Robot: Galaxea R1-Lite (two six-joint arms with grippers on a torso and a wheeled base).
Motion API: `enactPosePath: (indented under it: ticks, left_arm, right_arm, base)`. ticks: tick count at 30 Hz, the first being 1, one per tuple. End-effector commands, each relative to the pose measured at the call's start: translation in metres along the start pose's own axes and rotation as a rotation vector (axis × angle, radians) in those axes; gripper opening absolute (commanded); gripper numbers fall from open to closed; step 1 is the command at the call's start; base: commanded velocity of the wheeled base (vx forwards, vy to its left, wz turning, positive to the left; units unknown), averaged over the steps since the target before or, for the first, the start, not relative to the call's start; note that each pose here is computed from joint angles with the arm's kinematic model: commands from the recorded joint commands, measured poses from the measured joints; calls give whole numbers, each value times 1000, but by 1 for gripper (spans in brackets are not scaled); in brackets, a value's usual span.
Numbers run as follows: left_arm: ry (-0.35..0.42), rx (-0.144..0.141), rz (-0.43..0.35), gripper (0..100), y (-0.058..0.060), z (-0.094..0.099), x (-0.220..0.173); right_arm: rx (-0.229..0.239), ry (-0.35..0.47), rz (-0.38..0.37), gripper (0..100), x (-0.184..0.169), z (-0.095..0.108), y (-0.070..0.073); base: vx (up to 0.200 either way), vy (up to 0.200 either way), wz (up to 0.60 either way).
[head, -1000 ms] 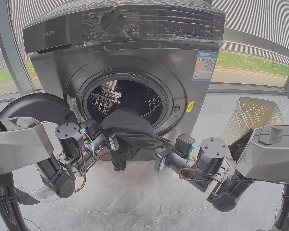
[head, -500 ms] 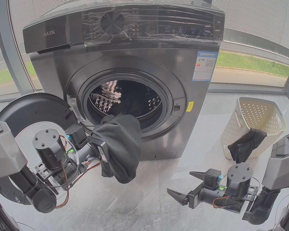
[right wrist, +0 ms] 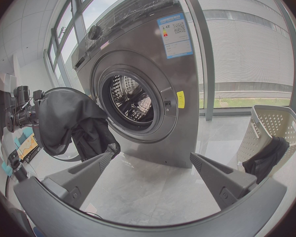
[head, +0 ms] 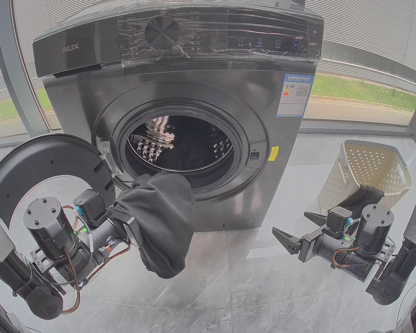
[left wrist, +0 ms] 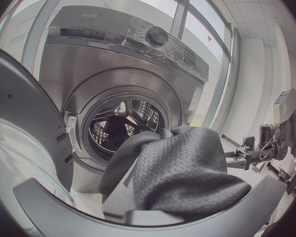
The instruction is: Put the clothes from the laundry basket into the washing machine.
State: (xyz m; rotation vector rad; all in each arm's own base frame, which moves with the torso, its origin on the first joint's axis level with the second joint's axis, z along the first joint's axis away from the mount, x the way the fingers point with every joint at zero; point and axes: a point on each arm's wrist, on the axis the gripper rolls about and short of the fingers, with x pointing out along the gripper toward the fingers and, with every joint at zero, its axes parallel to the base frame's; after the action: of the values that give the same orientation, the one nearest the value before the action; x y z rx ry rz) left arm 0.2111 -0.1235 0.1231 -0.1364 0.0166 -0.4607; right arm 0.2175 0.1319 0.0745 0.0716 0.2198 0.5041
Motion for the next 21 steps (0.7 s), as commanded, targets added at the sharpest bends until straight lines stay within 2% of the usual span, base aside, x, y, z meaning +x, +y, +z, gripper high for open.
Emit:
enactPosePath:
  ticks: [1, 7, 13, 21]
  left_arm:
    - [7, 0, 24, 0, 7, -2, 1]
    - [52, 5, 35, 0, 9, -13, 5]
    - [55, 3, 36, 0, 9, -14, 5]
    - [72, 1, 35, 0, 8, -18, 5]
  right_arm:
    - [2, -30, -3, 100, -1, 6, -1]
    - [2, -22, -2, 100, 0, 4, -1]
    - [2, -18, -3, 100, 0, 3, -1]
    - [1, -21, -1, 100, 1, 3, 0]
  base:
    - [0, 0, 0]
    - [200, 0, 0]
    - [0, 0, 0]
    - [0, 200, 0]
